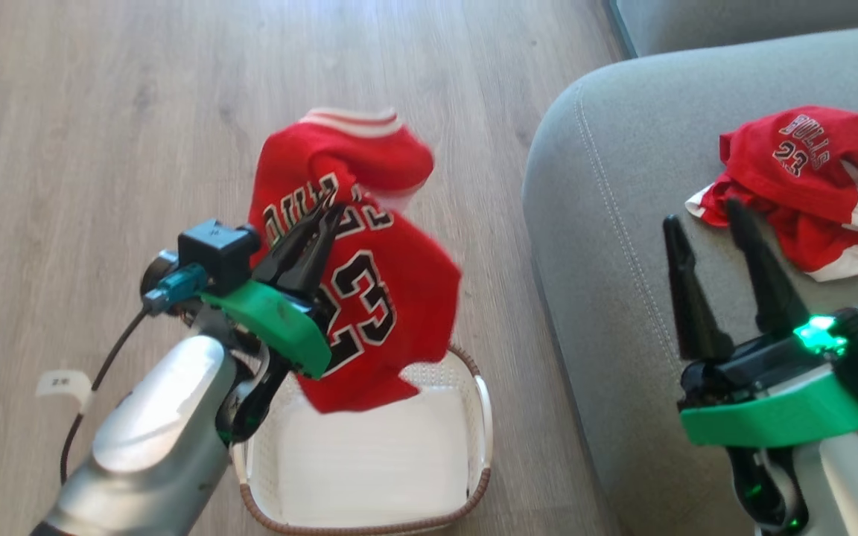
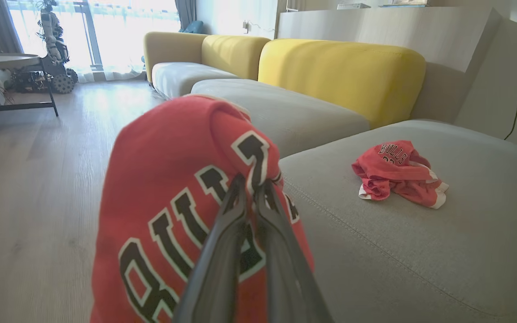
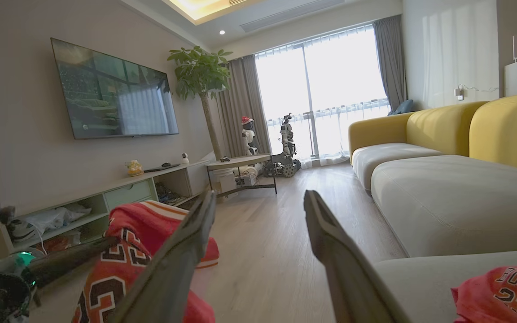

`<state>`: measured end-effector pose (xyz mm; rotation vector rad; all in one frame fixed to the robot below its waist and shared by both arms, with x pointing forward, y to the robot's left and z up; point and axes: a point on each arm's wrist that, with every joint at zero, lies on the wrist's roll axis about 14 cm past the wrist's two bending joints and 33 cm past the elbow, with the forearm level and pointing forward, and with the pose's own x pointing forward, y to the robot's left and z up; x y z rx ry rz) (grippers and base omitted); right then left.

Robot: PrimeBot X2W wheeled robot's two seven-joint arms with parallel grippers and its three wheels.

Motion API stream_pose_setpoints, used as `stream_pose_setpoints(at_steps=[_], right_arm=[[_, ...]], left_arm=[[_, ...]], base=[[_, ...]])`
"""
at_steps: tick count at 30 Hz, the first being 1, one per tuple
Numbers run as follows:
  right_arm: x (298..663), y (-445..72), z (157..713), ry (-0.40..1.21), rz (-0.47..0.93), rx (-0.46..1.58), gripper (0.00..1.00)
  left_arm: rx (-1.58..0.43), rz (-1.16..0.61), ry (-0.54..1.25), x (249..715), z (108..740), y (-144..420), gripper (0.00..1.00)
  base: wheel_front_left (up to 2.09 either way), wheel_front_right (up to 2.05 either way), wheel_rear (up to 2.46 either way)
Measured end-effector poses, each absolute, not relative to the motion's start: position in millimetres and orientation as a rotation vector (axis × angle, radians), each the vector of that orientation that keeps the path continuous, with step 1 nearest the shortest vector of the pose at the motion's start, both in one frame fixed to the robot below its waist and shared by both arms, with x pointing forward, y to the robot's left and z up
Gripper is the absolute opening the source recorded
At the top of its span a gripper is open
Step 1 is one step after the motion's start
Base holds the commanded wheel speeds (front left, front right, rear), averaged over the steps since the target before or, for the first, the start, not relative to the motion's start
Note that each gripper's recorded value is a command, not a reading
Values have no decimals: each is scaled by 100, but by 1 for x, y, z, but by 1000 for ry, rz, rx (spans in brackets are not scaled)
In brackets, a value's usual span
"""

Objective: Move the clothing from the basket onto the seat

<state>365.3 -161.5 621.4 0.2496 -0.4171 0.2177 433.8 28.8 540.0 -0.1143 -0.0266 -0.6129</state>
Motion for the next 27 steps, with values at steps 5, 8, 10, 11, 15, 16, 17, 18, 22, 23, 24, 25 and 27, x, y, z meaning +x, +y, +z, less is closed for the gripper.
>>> stream_pose_setpoints(at_steps=[5, 8, 10, 11, 15, 16, 17, 18, 22, 23, 24, 25, 27], right_arm=[[360, -153, 617, -397, 252, 256, 100], [360, -147, 614, -384, 270, 265, 100], [359, -145, 612, -377, 277, 270, 100], [358, -145, 611, -373, 279, 269, 100], [356, -138, 607, -354, 302, 276, 100], [356, -135, 605, -342, 313, 273, 100], [356, -132, 603, -330, 326, 272, 100], [355, -130, 600, -319, 337, 266, 100], [357, -116, 590, -267, 389, 256, 100], [358, -113, 588, -256, 404, 247, 100], [361, -110, 589, -251, 419, 240, 100], [364, -107, 591, -251, 435, 238, 100], [369, -98, 594, -243, 475, 221, 100]], left_arm=[[-97, -639, -107, 426, 579, 23, 0], [-90, -655, -142, 423, 597, 21, 0], [-78, -665, -183, 424, 616, 19, 0], [-72, -666, -193, 424, 620, 18, 0], [-72, -676, -211, 421, 628, 14, 0], [-71, -679, -208, 421, 628, 13, 0], [-70, -681, -205, 421, 628, 13, 0], [-71, -683, -204, 422, 627, 12, 0], [-68, -691, -192, 421, 624, 10, 0], [-67, -693, -190, 421, 623, 10, 0], [-66, -694, -188, 421, 622, 10, 0], [-65, -696, -187, 420, 622, 9, 0], [-62, -703, -181, 418, 619, 8, 0]], base=[[0, 0, 0], [0, 0, 0], [0, 0, 0], [0, 0, 0], [0, 0, 0], [0, 0, 0], [0, 0, 0], [0, 0, 0], [0, 0, 0], [0, 0, 0], [0, 0, 0], [0, 0, 0], [0, 0, 0]])
